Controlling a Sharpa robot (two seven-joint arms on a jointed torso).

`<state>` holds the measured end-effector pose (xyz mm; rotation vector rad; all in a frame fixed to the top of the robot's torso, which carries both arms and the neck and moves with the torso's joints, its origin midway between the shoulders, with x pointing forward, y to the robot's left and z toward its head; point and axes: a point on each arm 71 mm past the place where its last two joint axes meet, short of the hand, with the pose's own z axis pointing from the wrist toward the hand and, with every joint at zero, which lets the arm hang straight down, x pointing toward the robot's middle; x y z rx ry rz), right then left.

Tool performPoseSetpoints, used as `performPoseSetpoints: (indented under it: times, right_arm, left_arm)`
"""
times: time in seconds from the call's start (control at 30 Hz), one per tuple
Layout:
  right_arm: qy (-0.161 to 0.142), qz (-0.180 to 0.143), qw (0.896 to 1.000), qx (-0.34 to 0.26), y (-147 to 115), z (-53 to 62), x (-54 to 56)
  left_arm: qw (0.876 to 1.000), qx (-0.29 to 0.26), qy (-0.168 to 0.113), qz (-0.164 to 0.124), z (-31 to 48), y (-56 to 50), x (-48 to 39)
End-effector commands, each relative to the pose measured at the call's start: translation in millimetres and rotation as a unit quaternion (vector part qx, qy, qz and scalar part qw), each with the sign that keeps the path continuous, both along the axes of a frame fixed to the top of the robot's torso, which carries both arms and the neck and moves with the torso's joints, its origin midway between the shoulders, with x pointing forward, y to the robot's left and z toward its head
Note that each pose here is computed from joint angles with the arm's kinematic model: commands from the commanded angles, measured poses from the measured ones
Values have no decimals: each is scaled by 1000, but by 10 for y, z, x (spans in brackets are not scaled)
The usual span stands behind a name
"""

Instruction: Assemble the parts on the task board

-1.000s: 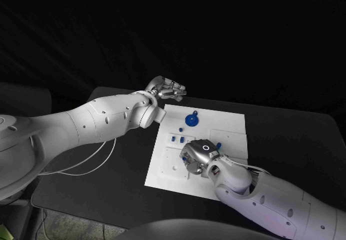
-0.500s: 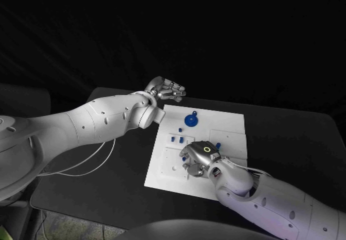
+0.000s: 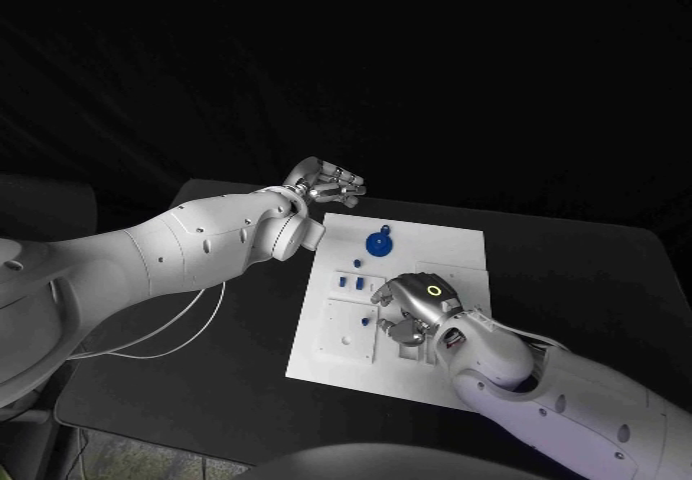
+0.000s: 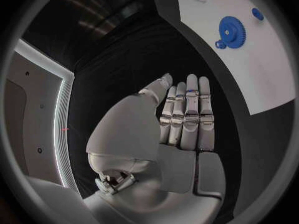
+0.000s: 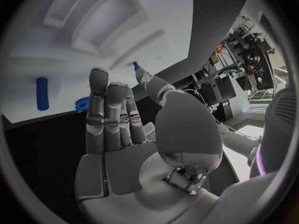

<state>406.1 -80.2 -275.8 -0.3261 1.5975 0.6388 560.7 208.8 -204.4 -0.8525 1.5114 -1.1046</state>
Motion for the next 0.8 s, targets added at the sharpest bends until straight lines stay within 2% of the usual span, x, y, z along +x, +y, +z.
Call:
performPoseSetpoints:
  times: [0.03, 0.2, 0.33, 0.5, 0.8]
  right_arm:
    - [27, -21, 999, 21, -159, 91, 99]
    - [15, -39, 998, 36, -403, 336, 232]
    - [6, -51, 998, 23, -571, 448, 311]
    - [10, -67, 998, -2, -736, 445, 394]
    - [43, -74, 995, -44, -847, 329, 466]
  left_arm:
    - [1000, -3, 1, -4, 8, 6, 6]
    - [1000, -2, 0, -1, 7, 37, 12]
    - [1000, -4, 0, 1, 5, 41, 17]
    - [1000, -7, 0, -2, 6, 23, 18]
    - [1000, -8, 0, -4, 7, 16, 18]
